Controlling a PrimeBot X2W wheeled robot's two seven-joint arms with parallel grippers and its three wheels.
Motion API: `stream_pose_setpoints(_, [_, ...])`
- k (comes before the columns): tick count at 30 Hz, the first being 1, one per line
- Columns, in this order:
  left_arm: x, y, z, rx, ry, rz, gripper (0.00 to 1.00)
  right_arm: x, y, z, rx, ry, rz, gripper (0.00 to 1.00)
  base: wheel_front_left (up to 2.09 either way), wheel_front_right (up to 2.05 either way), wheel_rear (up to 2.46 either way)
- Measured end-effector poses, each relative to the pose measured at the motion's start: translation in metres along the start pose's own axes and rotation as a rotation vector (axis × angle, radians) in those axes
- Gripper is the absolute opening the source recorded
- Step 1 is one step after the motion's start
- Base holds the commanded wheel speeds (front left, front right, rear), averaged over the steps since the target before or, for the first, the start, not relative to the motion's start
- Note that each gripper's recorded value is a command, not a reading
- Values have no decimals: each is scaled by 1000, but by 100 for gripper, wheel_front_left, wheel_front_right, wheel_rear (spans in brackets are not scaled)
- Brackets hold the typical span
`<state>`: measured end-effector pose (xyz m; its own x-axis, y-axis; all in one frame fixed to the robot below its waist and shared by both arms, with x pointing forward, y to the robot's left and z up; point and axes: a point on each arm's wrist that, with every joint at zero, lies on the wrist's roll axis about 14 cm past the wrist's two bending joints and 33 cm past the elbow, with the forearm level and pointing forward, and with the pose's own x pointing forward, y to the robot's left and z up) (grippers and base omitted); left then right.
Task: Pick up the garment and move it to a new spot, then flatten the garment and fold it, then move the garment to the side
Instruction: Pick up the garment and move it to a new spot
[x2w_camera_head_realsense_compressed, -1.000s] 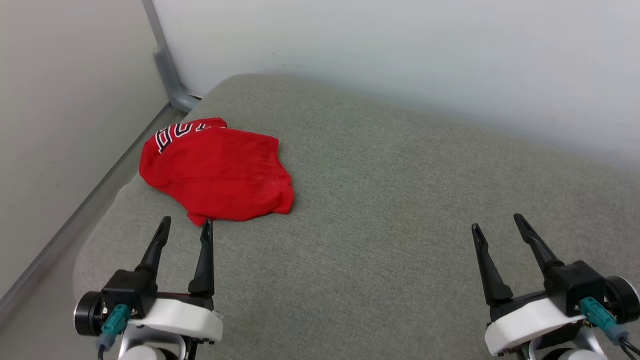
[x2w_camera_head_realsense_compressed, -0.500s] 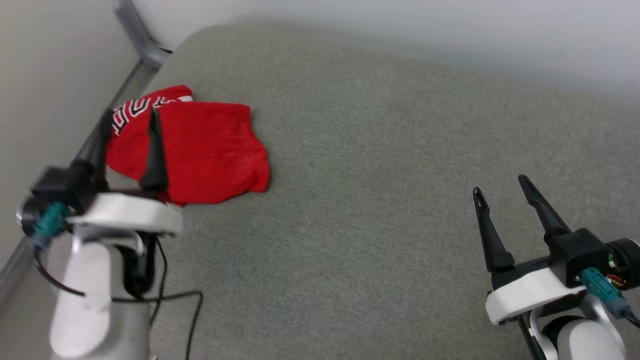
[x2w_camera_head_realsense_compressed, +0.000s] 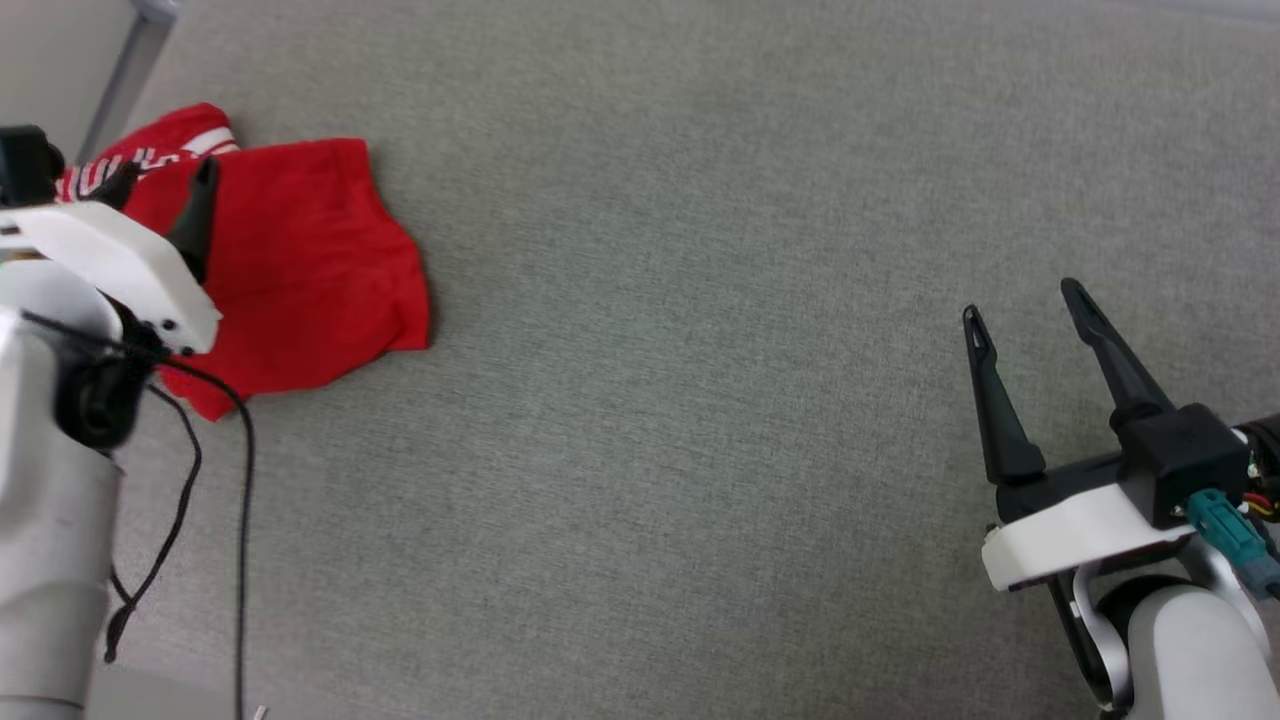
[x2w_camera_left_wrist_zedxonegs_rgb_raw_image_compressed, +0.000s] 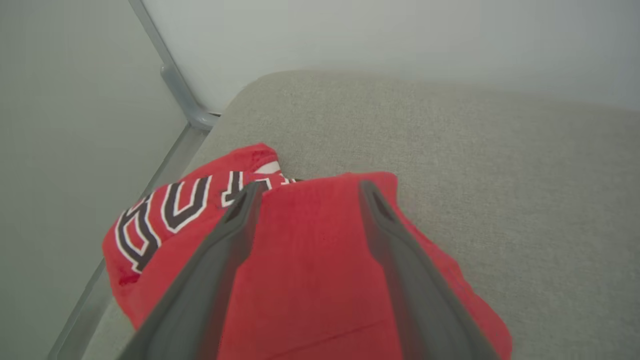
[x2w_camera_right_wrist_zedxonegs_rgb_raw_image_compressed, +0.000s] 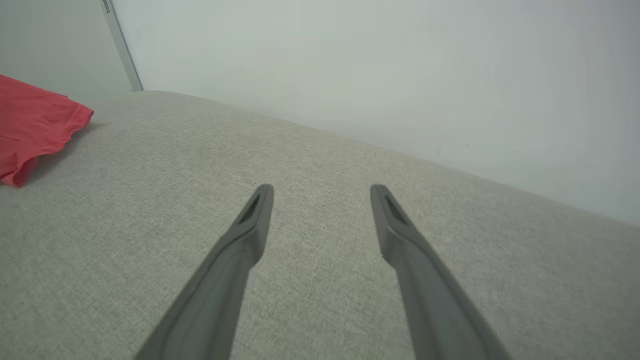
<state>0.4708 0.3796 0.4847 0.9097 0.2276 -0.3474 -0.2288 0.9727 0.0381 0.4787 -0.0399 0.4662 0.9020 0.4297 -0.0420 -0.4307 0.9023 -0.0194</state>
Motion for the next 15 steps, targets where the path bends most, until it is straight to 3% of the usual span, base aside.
stream_pose_setpoints(9, [8, 13, -108, 1, 562, 23, 100, 8, -15, -29, 17, 46, -30, 100, 0, 0, 0])
stream_pose_setpoints(13, [8, 8, -129, -14, 698, 15, 100, 9, -20, -38, 14, 65, -40, 100, 0, 0, 0])
stream_pose_setpoints(14, [8, 6, -131, -25, 710, 11, 54, 8, -21, -40, 15, 71, -42, 100, 0, 0, 0])
stream_pose_setpoints(15, [9, 5, -132, -29, 715, 7, 35, 8, -21, -41, 15, 72, -44, 100, 0, 0, 0])
